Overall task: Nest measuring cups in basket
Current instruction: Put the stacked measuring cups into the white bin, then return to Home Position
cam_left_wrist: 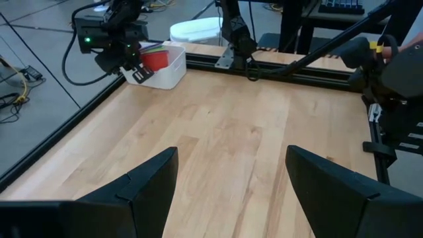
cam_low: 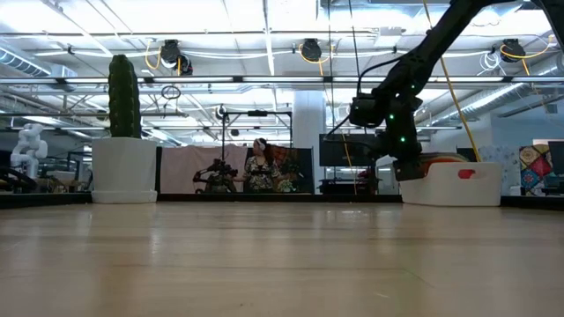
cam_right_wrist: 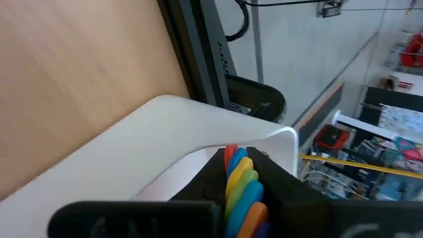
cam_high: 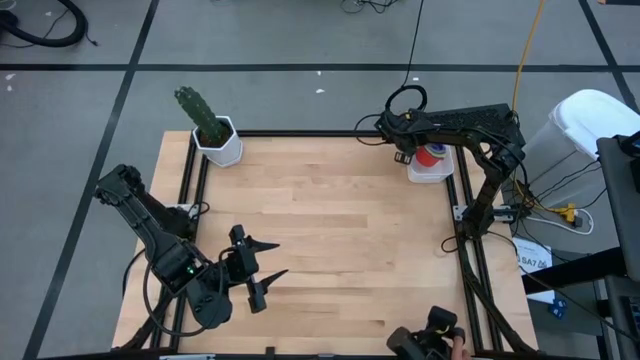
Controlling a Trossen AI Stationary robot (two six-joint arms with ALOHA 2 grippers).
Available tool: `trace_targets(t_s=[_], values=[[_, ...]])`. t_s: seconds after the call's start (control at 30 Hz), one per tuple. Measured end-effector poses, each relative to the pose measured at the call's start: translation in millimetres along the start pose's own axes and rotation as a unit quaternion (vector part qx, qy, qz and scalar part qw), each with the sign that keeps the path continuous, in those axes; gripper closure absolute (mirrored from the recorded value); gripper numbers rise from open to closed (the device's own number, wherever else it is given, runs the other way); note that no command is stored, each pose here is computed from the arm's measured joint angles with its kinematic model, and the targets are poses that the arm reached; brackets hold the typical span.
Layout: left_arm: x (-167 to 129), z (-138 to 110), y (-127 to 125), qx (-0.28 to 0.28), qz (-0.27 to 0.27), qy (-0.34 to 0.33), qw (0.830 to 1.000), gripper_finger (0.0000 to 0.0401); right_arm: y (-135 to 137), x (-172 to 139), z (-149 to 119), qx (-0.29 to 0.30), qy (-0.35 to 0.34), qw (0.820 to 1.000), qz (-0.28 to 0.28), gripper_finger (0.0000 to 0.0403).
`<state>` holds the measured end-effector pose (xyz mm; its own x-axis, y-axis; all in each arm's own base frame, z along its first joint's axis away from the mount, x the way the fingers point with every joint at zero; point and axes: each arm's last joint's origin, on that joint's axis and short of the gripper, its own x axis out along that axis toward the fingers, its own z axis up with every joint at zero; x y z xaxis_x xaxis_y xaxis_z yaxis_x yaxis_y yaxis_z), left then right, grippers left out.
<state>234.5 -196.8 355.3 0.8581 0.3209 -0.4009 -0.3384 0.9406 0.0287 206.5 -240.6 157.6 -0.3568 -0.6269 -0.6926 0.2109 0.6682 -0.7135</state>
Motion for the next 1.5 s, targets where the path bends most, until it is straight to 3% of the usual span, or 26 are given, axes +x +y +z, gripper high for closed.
trace_targets(t_s=[0.33,0.7,1.03,1.5], values=[[0.0,0.0,0.0,0.000,0.000,0.000,1.000,0.0119,-0.5,1.8,0.2,0.009,-0.015,1.000,0.026,0.0294],[0.0,0.0,0.0,0.001,0.000,0.000,1.000,0.0119,0.0,1.5,1.0,-0.003,-0.026,0.999,0.039,0.0277],[0.0,0.0,0.0,0.001,0.000,0.000,1.000,0.0119,-0.5,-1.4,1.7,-0.002,-0.044,0.997,0.056,0.0231],[0.0,0.0,0.0,0.001,0.000,0.000,1.000,0.0119,-29.0,-27.8,-7.1,0.044,-0.103,0.994,0.013,0.0204]])
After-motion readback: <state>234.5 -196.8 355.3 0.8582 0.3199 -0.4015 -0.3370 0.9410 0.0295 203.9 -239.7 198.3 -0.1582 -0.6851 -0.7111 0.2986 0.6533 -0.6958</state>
